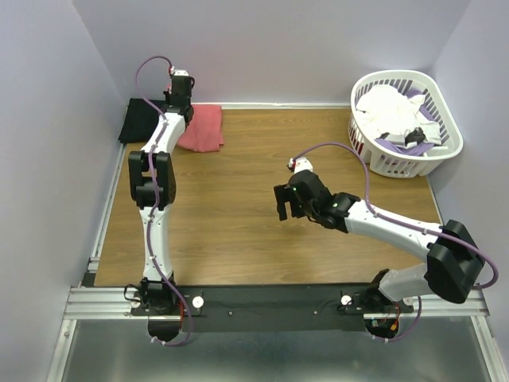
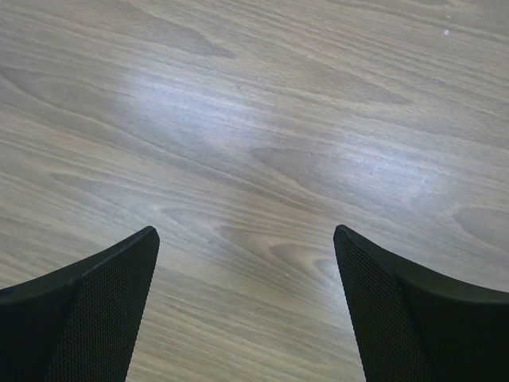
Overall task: Fold and stack the t-shirts
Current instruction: Neatly place the folded tshirt to the corner
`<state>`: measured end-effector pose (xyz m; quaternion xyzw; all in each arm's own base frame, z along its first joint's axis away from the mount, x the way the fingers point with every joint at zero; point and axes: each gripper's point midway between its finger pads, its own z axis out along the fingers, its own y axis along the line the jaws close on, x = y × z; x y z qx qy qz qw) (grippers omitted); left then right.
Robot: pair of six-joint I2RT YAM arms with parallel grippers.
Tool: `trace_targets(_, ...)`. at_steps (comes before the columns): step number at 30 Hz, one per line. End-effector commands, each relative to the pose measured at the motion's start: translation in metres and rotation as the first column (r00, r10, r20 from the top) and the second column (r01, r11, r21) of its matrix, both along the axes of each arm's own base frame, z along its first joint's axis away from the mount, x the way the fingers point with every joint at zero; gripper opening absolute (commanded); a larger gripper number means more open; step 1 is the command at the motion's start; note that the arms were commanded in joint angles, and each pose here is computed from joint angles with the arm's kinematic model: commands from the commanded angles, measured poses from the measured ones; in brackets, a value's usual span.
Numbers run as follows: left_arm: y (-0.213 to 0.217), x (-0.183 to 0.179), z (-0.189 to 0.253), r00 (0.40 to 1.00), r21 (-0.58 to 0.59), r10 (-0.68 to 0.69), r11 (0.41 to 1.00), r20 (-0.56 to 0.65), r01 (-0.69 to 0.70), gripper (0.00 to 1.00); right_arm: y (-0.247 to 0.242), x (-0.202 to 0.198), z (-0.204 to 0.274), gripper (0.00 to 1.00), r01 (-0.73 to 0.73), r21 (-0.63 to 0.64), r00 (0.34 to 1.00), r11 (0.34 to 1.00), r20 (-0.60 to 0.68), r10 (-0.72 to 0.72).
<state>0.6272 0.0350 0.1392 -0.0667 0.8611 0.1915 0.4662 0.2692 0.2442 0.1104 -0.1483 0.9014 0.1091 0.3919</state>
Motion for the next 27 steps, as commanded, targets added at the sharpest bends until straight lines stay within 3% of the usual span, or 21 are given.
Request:
trace_targets(1, 0.034, 0.013, 0.029, 0.997, 0.177, 0.059, 0.982, 0.044, -0.066, 0.0, -0.006, 0.005, 0.011, 0.96, 0.042, -0.024, 0.999, 0.999, 0.008, -0.042)
trace_targets(8, 0.051, 0.029, 0.078, 0.989, 0.305, 0.032, 0.949, 0.142, -0.074, 0.0, -0.006, 0.016, 0.02, 0.96, 0.062, -0.092, 0.998, 0.994, 0.004, -0.062)
trace_targets(17, 0.094, 0.031, 0.121, 0.975, 0.307, 0.057, 0.944, 0.216, -0.123, 0.0, -0.008, 0.023, 0.023, 0.95, 0.06, -0.155, 0.998, 0.986, 0.009, -0.06)
trace_targets(27, 0.126, 0.032, 0.1, 0.975, 0.356, 0.103, 0.919, 0.198, -0.169, 0.0, -0.01, 0.022, 0.015, 0.95, 0.054, -0.19, 0.998, 0.98, -0.007, -0.056)
